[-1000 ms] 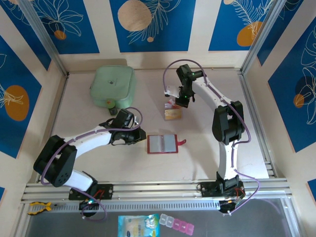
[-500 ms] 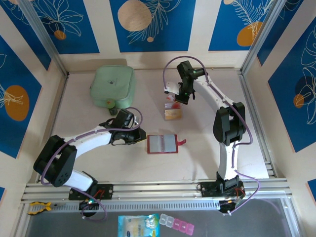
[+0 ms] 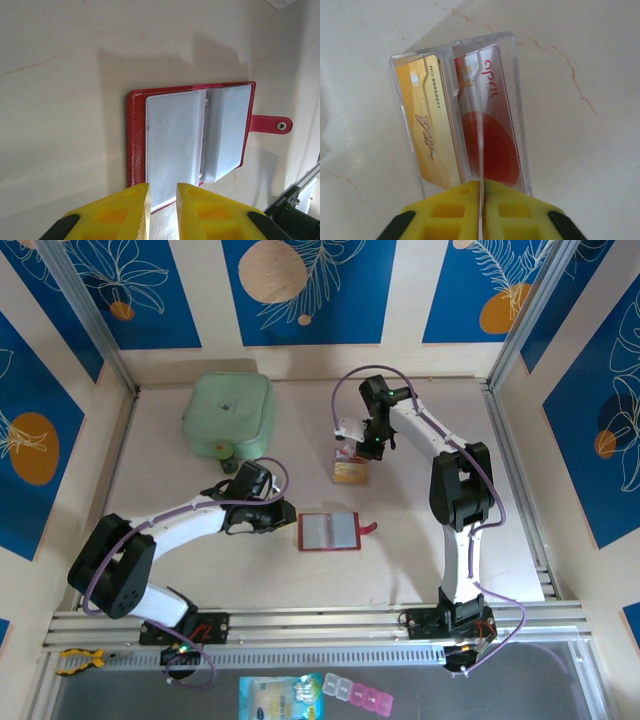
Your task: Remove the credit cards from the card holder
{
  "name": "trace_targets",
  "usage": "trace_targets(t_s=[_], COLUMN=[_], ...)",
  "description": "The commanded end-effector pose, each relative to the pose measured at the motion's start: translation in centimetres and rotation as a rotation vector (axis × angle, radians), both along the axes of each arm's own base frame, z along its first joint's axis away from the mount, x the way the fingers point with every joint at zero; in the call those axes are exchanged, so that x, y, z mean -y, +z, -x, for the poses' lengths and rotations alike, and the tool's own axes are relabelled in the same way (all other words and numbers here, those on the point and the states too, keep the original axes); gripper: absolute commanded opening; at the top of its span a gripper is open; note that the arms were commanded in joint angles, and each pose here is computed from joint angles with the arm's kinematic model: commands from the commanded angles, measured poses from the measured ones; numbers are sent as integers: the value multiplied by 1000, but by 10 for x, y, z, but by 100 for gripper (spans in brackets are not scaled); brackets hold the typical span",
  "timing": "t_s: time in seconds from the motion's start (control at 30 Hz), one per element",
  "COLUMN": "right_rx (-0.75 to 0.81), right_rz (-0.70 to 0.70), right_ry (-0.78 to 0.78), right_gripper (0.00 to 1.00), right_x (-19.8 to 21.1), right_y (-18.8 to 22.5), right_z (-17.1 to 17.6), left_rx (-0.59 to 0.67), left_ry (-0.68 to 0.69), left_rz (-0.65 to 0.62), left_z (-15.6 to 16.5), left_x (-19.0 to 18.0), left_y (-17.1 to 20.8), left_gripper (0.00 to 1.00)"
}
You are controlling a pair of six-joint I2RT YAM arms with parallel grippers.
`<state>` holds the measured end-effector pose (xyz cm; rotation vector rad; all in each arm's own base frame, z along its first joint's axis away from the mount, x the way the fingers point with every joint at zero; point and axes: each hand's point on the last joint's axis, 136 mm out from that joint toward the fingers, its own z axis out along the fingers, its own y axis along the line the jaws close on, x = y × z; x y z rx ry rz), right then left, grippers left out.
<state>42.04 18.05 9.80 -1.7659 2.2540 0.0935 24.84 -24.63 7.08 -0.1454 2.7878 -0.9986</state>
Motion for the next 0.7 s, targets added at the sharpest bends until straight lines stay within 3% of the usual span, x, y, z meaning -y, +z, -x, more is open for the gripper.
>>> trace_targets(t_s=[0.0, 0.3, 0.47, 0.57, 0.63, 0.67], right_rx=[10, 152, 184, 198, 207, 217], right_rz=[-35, -78, -137, -163, -177, -185], right_ry=[4, -108, -257, -352, -413, -446], right_gripper=[18, 21, 29, 43, 48, 57], right_x=[-4, 5, 12, 18, 23, 27], right_y=[9, 51, 63, 64, 63, 63], right_z=[1, -13, -9, -3, 2, 4], left_rx=[0, 60, 134, 166, 184, 195], left_ry=[5, 11, 36, 63, 89, 103], left_rz=[13, -48, -162, -243, -295, -323], left_z=[-1, -18, -36, -46, -52, -55], left_x=[-3, -20, -48, -69, -85, -94], left_y=[3, 13, 15, 15, 15, 16], left_gripper=[24, 37, 58, 72, 88, 96])
